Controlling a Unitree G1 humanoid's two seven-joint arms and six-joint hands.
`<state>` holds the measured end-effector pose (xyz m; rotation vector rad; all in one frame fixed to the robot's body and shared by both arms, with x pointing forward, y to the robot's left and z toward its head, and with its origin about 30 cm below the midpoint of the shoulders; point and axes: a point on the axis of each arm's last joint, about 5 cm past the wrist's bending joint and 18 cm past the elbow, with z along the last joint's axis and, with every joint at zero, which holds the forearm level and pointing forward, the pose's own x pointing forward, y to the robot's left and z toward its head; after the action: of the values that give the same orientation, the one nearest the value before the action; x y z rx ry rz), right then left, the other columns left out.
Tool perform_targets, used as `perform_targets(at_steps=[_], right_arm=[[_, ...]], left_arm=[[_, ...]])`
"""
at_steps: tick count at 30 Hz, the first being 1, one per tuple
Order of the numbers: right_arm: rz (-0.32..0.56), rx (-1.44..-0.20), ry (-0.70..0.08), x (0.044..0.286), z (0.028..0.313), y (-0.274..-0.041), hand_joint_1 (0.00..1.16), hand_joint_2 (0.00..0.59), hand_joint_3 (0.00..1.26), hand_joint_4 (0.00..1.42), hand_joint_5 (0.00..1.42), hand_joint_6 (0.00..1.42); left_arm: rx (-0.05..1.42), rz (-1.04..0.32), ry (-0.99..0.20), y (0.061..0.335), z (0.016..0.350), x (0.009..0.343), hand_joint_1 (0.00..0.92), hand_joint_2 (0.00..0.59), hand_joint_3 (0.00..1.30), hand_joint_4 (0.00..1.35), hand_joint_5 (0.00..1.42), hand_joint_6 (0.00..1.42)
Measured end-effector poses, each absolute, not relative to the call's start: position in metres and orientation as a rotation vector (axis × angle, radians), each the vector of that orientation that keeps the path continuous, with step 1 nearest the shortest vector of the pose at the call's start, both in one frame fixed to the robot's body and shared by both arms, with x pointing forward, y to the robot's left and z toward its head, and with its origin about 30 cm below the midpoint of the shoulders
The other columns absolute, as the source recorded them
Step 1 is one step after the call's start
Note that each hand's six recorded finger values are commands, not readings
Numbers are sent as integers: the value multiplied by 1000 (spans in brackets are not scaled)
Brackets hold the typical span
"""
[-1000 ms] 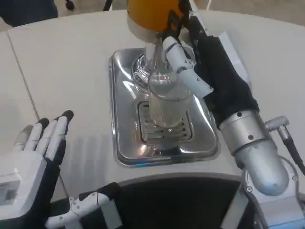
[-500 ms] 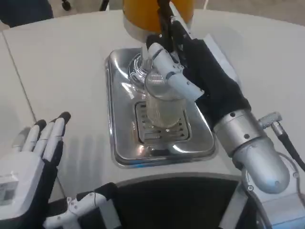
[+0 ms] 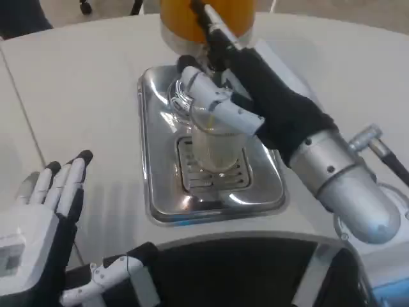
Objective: Grasp the cup under the faucet to collect the drink, then remove the cup.
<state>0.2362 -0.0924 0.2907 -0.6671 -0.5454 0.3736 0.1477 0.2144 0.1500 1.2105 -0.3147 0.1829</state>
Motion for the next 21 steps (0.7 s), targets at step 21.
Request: perform_targets(at_steps=[21], right_arm=[[292, -1164, -531, 218, 312, -74, 41, 552, 33, 0, 0, 63]], left_arm=[[1121, 223, -305, 197, 144, 178, 16, 86, 0, 0, 0, 0]])
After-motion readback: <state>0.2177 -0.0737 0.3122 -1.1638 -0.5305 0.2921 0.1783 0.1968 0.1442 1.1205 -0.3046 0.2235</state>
